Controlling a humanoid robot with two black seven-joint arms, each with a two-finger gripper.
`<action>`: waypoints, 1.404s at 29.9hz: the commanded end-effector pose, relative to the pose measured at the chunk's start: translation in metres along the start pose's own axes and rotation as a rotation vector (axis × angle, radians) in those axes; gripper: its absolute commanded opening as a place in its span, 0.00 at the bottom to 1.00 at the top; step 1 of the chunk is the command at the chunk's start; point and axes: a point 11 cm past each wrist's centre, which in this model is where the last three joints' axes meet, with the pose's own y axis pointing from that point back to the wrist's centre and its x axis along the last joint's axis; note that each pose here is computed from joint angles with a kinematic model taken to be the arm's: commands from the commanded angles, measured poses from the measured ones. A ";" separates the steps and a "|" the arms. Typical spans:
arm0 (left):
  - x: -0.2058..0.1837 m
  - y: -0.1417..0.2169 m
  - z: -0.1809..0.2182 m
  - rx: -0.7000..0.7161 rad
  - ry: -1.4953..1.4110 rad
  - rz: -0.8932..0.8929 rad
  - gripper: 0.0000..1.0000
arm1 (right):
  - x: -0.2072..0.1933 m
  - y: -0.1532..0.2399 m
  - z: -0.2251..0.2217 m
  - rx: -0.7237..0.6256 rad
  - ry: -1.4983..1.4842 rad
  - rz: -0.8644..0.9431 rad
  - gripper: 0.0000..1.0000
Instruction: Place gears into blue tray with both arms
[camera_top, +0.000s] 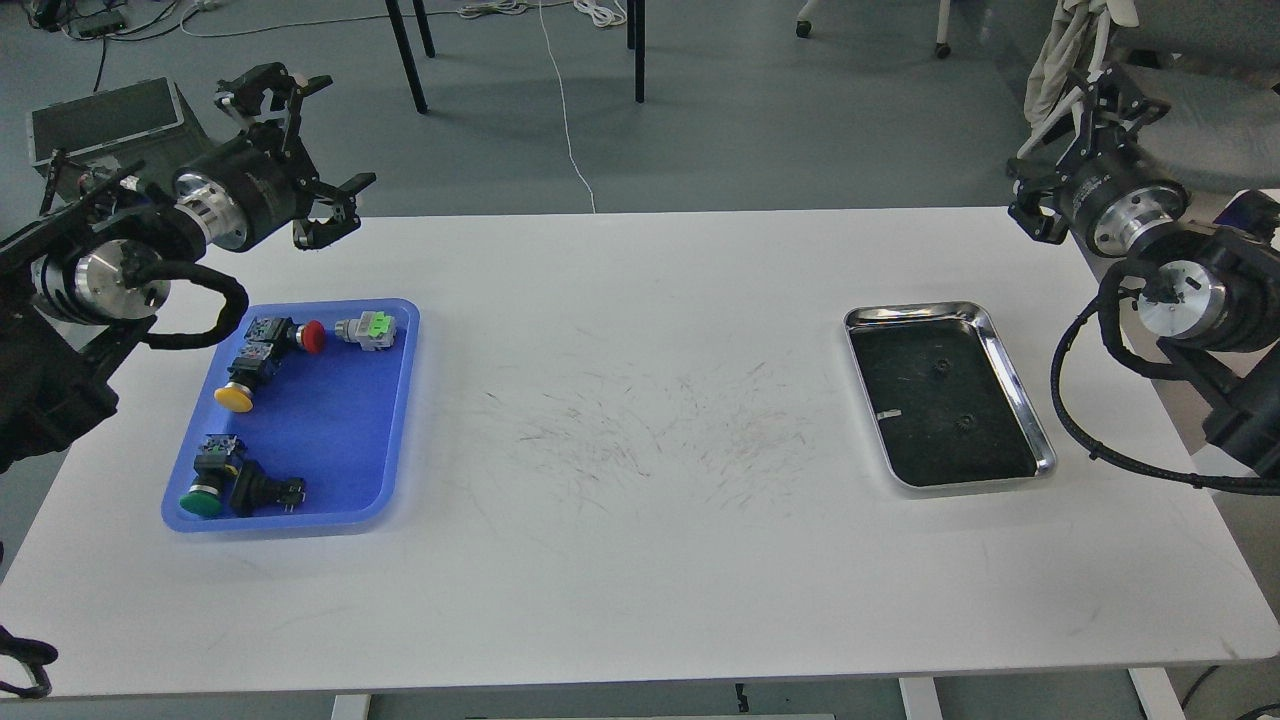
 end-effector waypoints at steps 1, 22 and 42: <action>0.002 0.001 0.002 -0.008 0.000 0.003 0.99 | -0.001 0.000 0.000 0.001 -0.002 -0.001 0.99; 0.010 0.000 0.007 -0.022 0.008 0.060 0.99 | 0.000 -0.001 -0.006 0.020 -0.025 0.013 0.99; 0.006 -0.003 0.005 -0.020 0.014 0.054 0.99 | 0.007 0.000 -0.007 0.040 -0.061 0.034 0.99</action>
